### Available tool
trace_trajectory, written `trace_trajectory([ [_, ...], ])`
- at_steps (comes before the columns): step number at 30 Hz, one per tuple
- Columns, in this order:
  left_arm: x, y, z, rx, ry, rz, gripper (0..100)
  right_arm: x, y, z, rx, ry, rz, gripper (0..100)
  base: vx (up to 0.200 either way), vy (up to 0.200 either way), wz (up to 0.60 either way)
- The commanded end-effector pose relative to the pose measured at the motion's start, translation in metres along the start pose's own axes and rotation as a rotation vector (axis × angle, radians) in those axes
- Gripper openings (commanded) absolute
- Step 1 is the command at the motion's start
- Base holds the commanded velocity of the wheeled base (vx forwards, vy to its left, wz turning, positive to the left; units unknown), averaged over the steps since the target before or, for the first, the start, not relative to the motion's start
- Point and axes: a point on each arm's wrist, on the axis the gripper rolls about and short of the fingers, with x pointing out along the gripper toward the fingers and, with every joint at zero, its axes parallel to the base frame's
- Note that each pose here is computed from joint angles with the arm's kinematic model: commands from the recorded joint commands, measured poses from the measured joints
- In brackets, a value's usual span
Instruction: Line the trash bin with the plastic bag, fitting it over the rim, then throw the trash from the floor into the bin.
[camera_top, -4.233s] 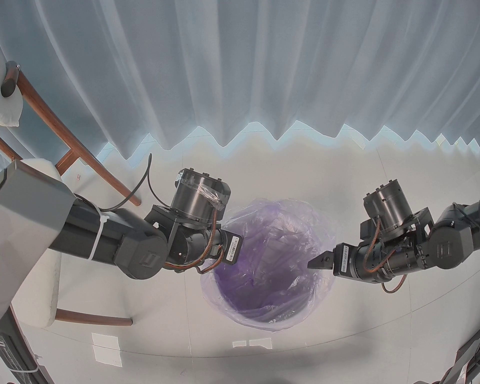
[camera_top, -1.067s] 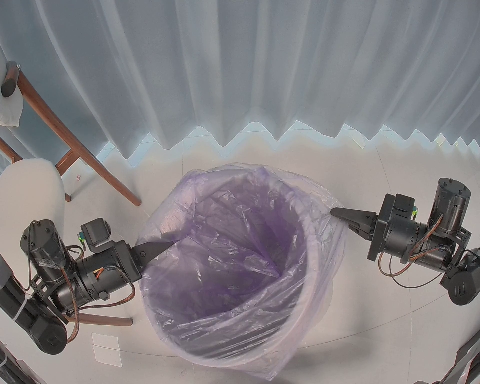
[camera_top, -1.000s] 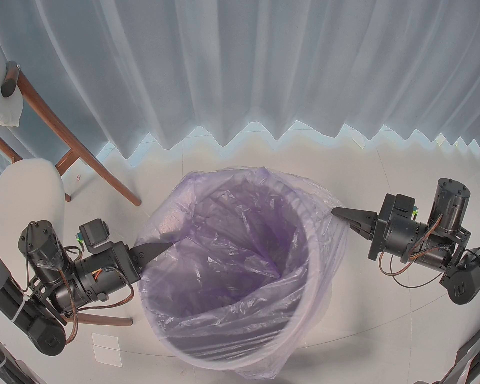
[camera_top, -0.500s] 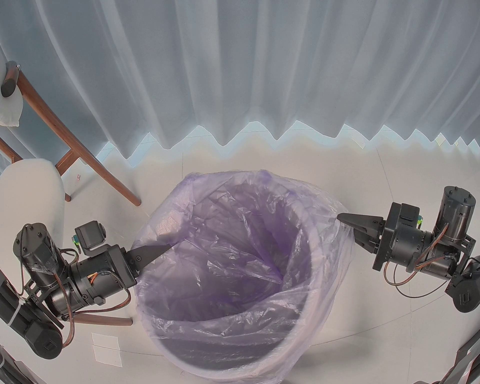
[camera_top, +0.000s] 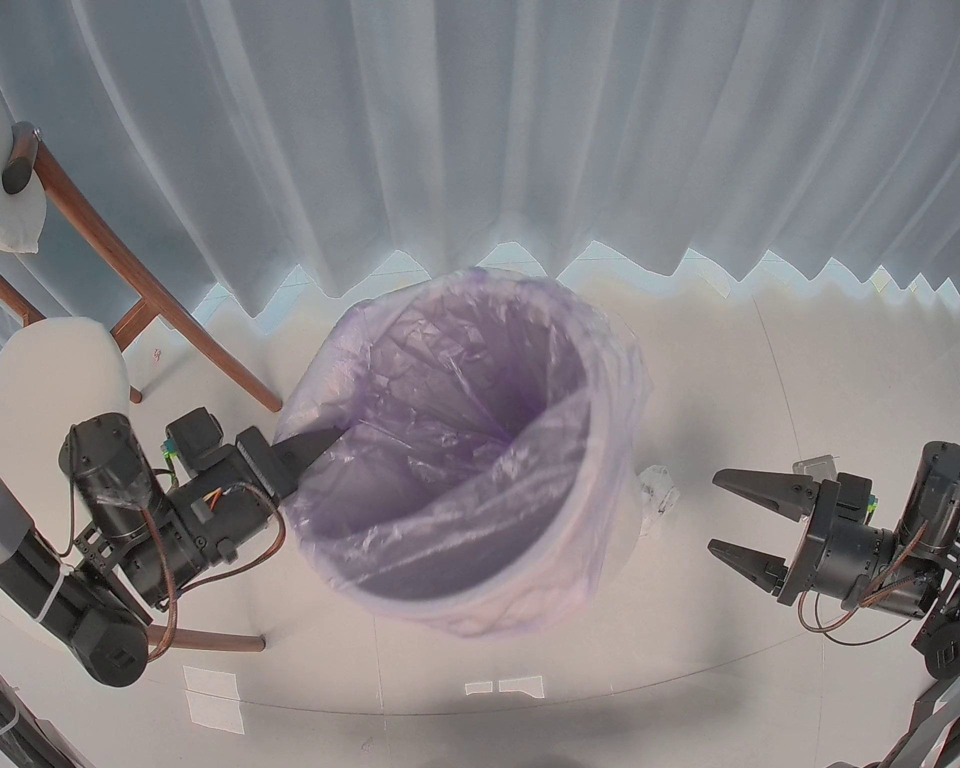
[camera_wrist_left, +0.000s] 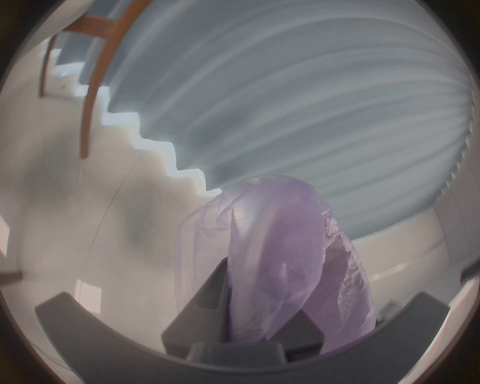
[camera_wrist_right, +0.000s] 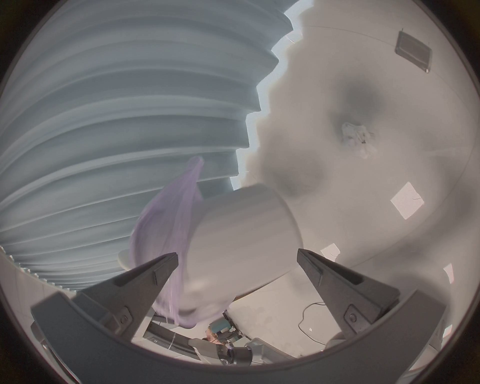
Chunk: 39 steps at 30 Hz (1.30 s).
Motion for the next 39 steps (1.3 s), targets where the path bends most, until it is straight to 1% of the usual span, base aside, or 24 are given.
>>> trace_trajectory([
  [1,0.035,0.003,-0.001,-0.155,-0.062,0.093,0,-0.014,0.008,-0.012,-0.019,-0.006,0.094,100,0.0,0.0,0.0],
  [4,0.038,0.001,-0.003,-0.235,-0.098,0.126,0,-0.017,0.015,-0.011,0.025,-0.018,0.146,100,0.0,0.0,0.0],
  [6,0.038,-0.001,-0.008,-0.299,-0.094,0.129,0,-0.015,0.018,-0.011,0.053,-0.01,0.164,100,0.0,0.0,0.0],
  [7,0.038,-0.001,-0.008,-0.299,-0.094,0.129,0,-0.015,0.018,-0.011,0.053,-0.01,0.164,100,0.0,0.0,0.0],
  [8,0.037,-0.002,-0.013,-0.353,-0.091,0.138,0,-0.011,0.02,-0.009,0.058,-0.008,0.176,100,0.0,0.0,0.0],
  [11,0.036,-0.005,-0.022,-0.383,-0.075,0.143,0,-0.003,0.023,-0.005,0.06,-0.007,0.187,100,0.0,0.0,0.0],
  [13,0.034,-0.01,-0.034,-0.406,-0.034,0.142,0,0.01,0.027,0.0,0.062,-0.001,0.22,100,0.0,0.0,0.0],
  [17,0.035,-0.01,-0.037,-0.41,-0.024,0.141,0,0.024,0.036,0.009,0.063,-0.017,0.3,100,0.0,0.0,0.0],
  [20,0.035,-0.01,-0.038,-0.409,-0.022,0.144,0,0.031,0.042,0.007,0.069,0.003,0.338,100,0.0,0.0,0.0],
  [23,0.035,-0.01,-0.038,-0.41,-0.022,0.144,0,0.033,0.046,0.008,0.063,0.006,0.358,100,0.0,0.0,0.0],
  [30,0.037,-0.009,-0.038,-0.409,-0.021,0.142,0,0.039,0.061,-0.001,0.058,0.058,0.416,100,0.0,0.0,0.0],
  [34,0.037,-0.009,-0.038,-0.409,-0.019,0.143,0,0.039,0.065,-0.006,0.052,0.079,0.434,100,0.0,0.0,0.0],
  [39,0.038,-0.005,-0.037,-0.409,-0.026,0.15,0,0.034,0.071,-0.008,0.042,0.08,0.469,100,0.0,0.0,0.0],
])
